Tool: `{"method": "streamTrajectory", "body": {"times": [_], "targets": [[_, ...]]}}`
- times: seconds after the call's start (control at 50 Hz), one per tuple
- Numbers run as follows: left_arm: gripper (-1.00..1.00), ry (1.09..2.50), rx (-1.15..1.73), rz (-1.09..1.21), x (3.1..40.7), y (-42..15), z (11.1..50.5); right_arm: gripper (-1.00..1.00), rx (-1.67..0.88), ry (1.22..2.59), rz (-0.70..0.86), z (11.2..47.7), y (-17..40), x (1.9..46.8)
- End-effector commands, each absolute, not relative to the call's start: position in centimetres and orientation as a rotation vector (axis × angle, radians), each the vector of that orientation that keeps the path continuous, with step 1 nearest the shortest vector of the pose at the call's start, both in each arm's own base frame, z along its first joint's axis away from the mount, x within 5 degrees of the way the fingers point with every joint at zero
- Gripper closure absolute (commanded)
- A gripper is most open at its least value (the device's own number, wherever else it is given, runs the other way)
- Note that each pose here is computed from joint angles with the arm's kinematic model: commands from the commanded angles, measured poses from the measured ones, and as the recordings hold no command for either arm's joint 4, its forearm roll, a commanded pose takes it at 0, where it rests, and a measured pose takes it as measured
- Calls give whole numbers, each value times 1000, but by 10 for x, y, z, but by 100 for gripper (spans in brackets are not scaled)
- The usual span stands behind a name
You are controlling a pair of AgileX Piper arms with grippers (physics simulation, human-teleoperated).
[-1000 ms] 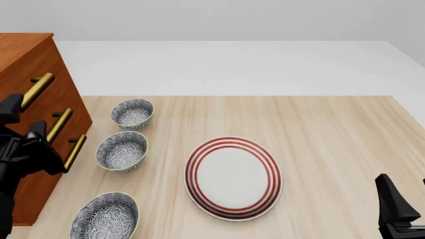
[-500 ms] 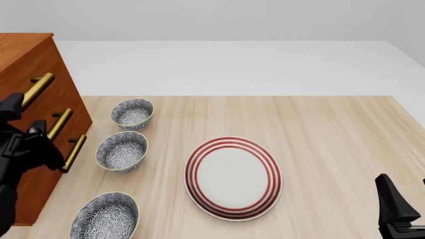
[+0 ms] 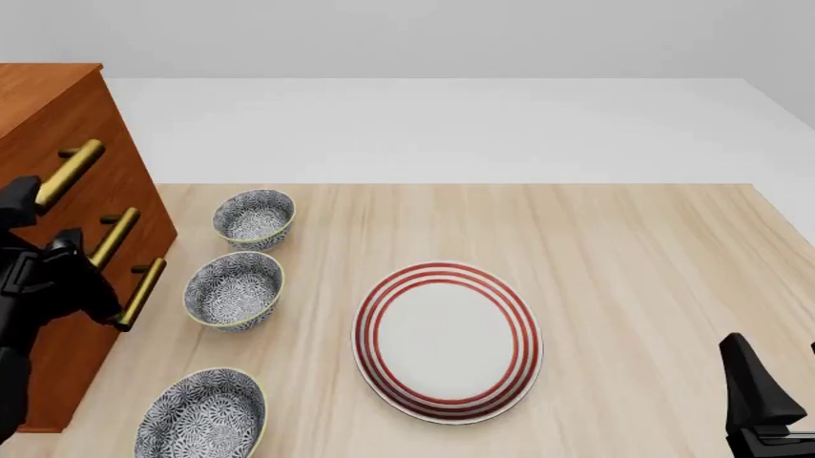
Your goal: Open the top drawer of the cabinet.
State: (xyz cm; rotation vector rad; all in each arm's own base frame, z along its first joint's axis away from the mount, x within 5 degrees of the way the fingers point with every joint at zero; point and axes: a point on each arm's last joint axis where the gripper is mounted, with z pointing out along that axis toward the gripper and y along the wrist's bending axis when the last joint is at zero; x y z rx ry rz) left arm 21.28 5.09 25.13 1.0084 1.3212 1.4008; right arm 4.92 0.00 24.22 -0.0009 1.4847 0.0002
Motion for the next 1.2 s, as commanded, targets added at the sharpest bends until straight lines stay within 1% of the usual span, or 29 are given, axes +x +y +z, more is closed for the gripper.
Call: {"method": "streamTrajectory", "body": {"times": [0.02,0.66,0.68,1.2], "targets": [[-100,1334,1005,1405,215,54,251,-100,-1,1485,0,242,0,49],[-100,1361,997,1410,219,60,251,-100,-1,1485,0,242,0,49],[100,1334,998,1421,218,57,252,-100,-1,1484,0,242,0,49],[100,1298,1027,1428,218,51,253,-100,-1,1485,0,242,0,49]]}}
